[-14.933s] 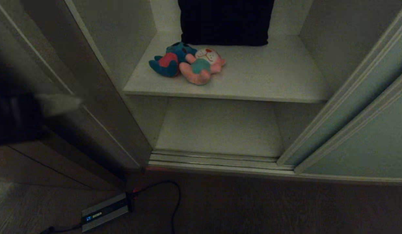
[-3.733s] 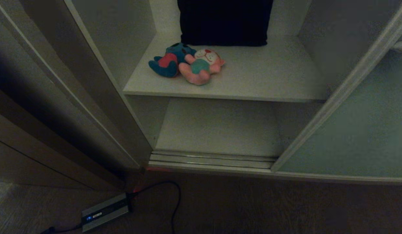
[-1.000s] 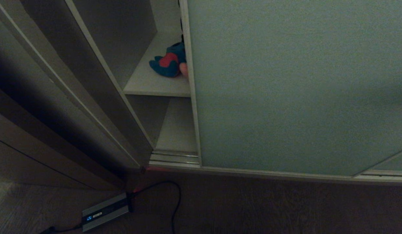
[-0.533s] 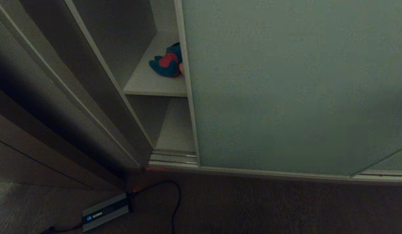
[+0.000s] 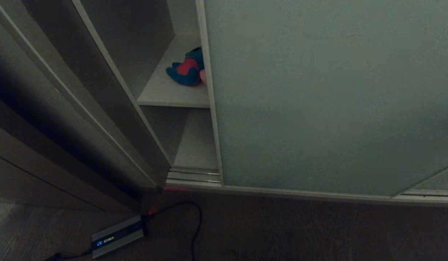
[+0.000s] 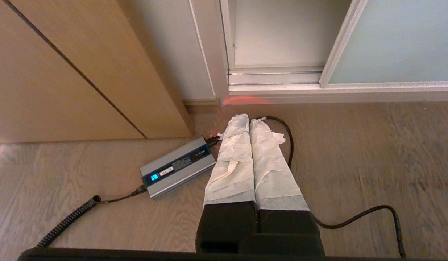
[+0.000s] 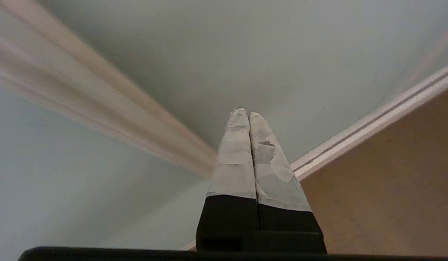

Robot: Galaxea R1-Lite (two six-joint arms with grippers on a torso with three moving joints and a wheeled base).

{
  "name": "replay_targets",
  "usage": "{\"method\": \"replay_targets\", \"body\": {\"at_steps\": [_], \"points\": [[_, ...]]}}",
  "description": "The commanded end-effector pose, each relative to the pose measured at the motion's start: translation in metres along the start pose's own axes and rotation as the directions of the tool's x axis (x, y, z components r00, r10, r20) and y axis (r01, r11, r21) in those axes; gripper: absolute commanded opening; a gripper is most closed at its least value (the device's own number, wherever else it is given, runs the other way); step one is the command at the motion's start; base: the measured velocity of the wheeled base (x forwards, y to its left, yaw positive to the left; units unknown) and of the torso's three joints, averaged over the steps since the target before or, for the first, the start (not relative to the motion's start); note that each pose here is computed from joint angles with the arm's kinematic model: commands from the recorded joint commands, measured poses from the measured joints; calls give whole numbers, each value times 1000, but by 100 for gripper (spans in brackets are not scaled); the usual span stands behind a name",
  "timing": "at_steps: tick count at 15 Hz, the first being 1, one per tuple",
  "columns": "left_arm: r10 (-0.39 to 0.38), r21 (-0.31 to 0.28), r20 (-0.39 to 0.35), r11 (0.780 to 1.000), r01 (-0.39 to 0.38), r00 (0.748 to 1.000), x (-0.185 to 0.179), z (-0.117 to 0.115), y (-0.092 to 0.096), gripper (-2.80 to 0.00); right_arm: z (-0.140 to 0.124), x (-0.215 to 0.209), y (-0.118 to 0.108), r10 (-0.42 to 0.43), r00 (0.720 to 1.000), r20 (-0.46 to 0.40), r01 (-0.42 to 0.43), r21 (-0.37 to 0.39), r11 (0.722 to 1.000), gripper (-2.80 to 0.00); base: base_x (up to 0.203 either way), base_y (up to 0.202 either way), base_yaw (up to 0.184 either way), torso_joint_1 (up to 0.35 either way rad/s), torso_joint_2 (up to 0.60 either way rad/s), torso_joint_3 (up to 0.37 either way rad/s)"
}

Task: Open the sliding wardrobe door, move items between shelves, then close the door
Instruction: Close the door

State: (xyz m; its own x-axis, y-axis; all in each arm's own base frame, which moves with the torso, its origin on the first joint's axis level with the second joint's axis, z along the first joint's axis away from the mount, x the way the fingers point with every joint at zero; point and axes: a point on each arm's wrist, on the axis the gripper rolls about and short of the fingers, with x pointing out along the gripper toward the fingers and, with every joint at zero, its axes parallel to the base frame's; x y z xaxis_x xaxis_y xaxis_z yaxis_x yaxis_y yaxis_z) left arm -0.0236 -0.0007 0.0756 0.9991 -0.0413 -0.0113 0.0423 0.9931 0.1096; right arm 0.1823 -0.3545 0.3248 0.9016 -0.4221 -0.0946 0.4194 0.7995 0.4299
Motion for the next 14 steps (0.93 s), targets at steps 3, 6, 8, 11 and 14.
{"method": "replay_targets", "body": {"at_steps": [3,6,8,11,14], "points": [[0,0,-1,1000,0,1000,0,0,0,-280,-11,22,10,53,998,-27,-52,28,998,-280,0,0,0,0,0,0],[0,0,-1,1000,0,1000,0,0,0,-280,-15,32,11,78,997,-15,-77,11,997,-280,0,0,0,0,0,0],[0,0,-2,1000,0,1000,0,0,0,-280,-17,36,13,89,996,-17,-89,8,996,-280,0,0,0,0,0,0],[0,0,-1,1000,0,1000,0,0,0,-280,-18,37,20,108,994,-21,-108,6,994,-280,0,0,0,0,0,0],[0,0,-1,1000,0,1000,0,0,0,-280,-20,36,30,125,992,-29,-125,5,992,-280,0,0,0,0,0,0]]}}
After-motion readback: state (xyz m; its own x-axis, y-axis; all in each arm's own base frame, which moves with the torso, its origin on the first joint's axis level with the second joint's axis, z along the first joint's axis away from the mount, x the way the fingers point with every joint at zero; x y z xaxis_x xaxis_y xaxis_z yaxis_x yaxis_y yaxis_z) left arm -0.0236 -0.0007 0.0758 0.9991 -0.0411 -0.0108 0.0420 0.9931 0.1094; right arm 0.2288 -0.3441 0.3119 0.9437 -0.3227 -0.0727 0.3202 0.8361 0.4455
